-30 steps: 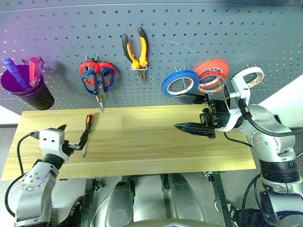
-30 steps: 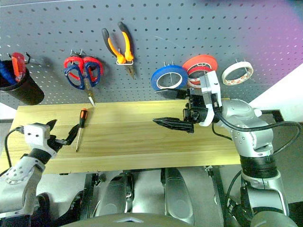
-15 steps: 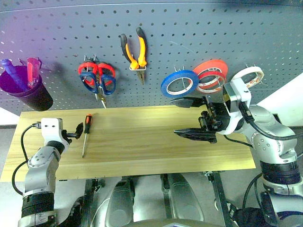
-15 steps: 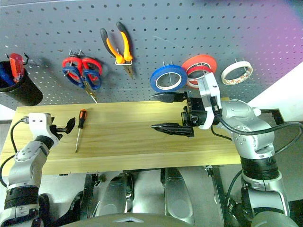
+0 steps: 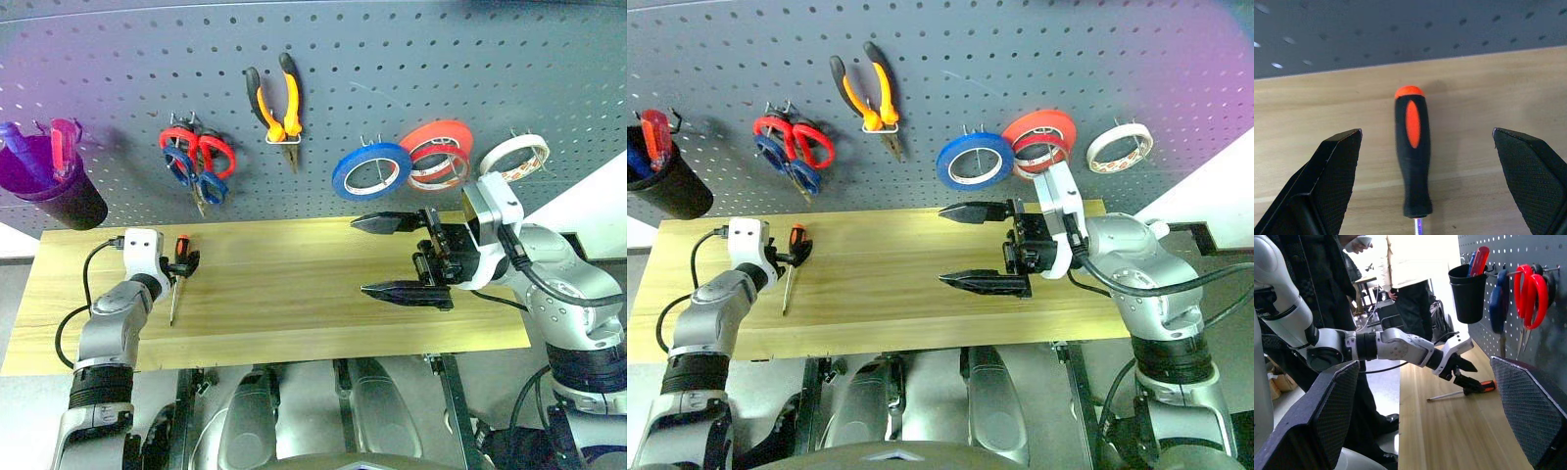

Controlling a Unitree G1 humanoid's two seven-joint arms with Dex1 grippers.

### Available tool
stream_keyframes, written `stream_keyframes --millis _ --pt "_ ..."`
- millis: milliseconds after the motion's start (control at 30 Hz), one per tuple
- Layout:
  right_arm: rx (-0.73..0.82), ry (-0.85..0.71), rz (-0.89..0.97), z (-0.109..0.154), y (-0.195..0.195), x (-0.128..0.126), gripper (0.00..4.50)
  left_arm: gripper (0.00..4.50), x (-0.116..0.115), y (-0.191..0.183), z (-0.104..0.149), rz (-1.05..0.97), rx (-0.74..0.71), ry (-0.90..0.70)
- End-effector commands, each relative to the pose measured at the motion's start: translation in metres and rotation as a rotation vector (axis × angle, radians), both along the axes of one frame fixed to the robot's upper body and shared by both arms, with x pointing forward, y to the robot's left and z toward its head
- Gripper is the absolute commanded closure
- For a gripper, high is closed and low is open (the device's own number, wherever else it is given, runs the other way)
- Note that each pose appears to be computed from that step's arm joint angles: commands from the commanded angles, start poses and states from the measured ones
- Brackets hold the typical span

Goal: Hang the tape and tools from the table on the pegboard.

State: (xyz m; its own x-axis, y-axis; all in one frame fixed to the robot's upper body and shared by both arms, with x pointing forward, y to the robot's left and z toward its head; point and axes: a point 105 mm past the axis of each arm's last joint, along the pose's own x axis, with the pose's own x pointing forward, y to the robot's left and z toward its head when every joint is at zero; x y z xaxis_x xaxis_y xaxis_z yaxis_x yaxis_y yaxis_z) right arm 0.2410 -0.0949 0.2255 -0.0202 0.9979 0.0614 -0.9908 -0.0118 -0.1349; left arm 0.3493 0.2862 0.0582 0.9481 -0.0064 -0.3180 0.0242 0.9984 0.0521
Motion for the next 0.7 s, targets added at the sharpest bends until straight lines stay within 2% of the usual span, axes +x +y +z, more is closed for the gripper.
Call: stream_keyframes --millis 33,433,467,500,700 --pt "0.005 -0.033 0.034 0.006 0.002 -0.011 0.00 0.02 0.000 0.005 0.004 0.018 0.026 -0.006" --pt "-0.003 -0.038 0.011 0.005 0.001 -0.009 0.00 0.02 -0.003 0.006 -0.011 0.075 -0.010 0.065" --pt "-0.002 -0.037 0.008 0.005 0.000 -0.009 0.00 0.39 -0.003 0.006 -0.013 0.090 -0.031 0.073" --pt "-0.001 -0.037 0.006 0.005 0.000 -0.009 0.00 0.49 -0.003 0.007 -0.014 0.100 -0.034 0.074" --pt "-0.003 -0.039 -0.004 0.007 -0.001 -0.008 0.00 2.54 -0.002 0.006 -0.023 0.130 -0.048 0.125"
